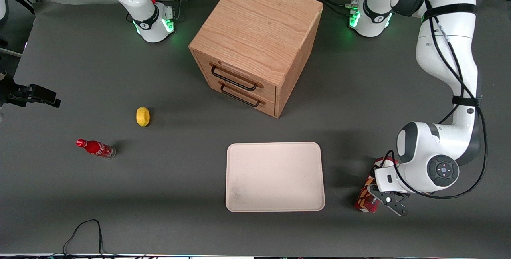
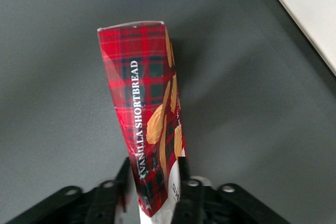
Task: Place red cookie box on tray
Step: 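Lift the box upright with the left gripper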
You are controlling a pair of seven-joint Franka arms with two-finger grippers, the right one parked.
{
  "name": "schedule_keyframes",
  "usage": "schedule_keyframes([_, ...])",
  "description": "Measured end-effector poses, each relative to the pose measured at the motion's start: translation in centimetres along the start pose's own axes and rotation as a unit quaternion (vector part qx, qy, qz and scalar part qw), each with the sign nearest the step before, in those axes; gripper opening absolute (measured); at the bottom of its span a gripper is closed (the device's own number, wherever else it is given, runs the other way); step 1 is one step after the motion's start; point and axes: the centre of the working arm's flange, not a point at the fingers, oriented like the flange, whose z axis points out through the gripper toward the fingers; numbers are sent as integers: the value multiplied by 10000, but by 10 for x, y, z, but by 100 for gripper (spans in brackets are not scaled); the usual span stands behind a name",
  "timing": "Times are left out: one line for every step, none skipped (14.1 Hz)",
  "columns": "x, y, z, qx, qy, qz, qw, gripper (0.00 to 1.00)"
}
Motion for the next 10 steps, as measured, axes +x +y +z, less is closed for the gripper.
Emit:
schedule_keyframes([0, 0, 0, 1, 2, 0, 10000, 21])
schedule_keyframes([0, 0, 0, 1, 2, 0, 10000, 11])
schedule_keyframes([0, 0, 0, 0, 1, 0, 10000, 3])
schedule_keyframes([0, 0, 0, 3, 4, -1, 10000, 2])
schedule_keyframes([0, -1, -1, 10, 16, -3, 10000, 2])
schedule_keyframes([1, -1, -5, 25, 38, -4, 10000, 2])
schedule_keyframes([2, -2, -13, 40, 59, -7, 10000, 2])
schedule_keyframes([1, -4, -25, 39, 46, -17, 10000, 2])
schedule_keyframes([-1, -5, -45, 13, -11, -30, 10000, 2])
schedule_keyframes([-4, -5, -69, -17, -73, -43, 10000, 2])
